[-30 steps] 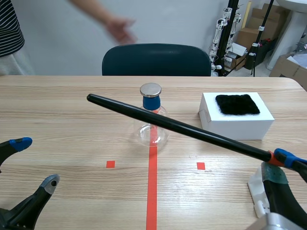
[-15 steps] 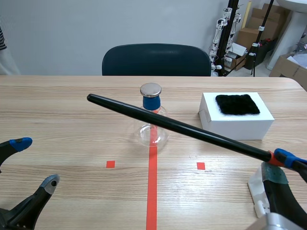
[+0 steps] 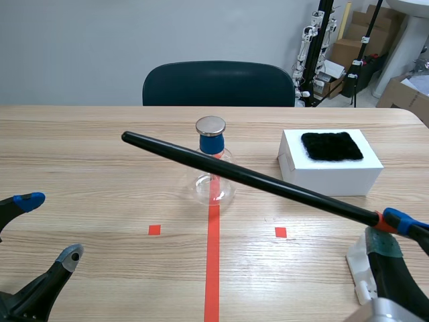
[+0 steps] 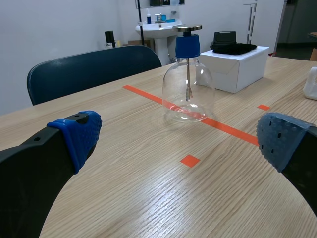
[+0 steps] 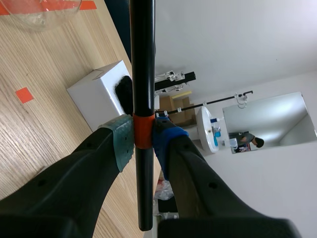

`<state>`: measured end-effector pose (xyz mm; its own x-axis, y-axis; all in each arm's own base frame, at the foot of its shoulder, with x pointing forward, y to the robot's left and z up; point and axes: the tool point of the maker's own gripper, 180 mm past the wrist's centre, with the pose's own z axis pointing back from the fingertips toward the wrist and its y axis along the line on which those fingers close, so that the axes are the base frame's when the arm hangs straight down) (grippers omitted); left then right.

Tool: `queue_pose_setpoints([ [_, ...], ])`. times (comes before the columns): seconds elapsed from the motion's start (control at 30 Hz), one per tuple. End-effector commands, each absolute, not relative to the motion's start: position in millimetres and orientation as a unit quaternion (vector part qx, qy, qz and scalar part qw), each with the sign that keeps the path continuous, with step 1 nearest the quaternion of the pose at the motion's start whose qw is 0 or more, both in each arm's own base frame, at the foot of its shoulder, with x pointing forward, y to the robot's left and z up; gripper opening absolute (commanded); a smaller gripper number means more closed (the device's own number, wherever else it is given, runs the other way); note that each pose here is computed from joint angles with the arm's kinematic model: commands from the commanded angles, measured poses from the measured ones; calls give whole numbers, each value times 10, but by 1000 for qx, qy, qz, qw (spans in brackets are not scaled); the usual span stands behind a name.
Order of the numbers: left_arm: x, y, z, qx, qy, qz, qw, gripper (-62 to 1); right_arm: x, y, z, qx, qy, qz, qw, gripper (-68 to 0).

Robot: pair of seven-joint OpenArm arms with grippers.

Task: Do the electroscope experiment. move the rod toward and away from the electroscope

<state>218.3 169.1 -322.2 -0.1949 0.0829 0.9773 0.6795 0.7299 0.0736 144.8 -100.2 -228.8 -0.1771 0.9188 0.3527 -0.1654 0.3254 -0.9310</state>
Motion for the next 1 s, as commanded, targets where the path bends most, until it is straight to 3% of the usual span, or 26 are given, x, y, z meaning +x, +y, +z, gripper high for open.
queue_pose_setpoints([
  [0.0,2189,1724,-3082,-262,-750,-253,552,14,1477,-1007,-2222,-325,-602,481,549,-651],
  [0.97,2189,1724,-3082,-262,-750,-253,552,14,1474,-990,-2208,-323,-606,482,544,-633],
])
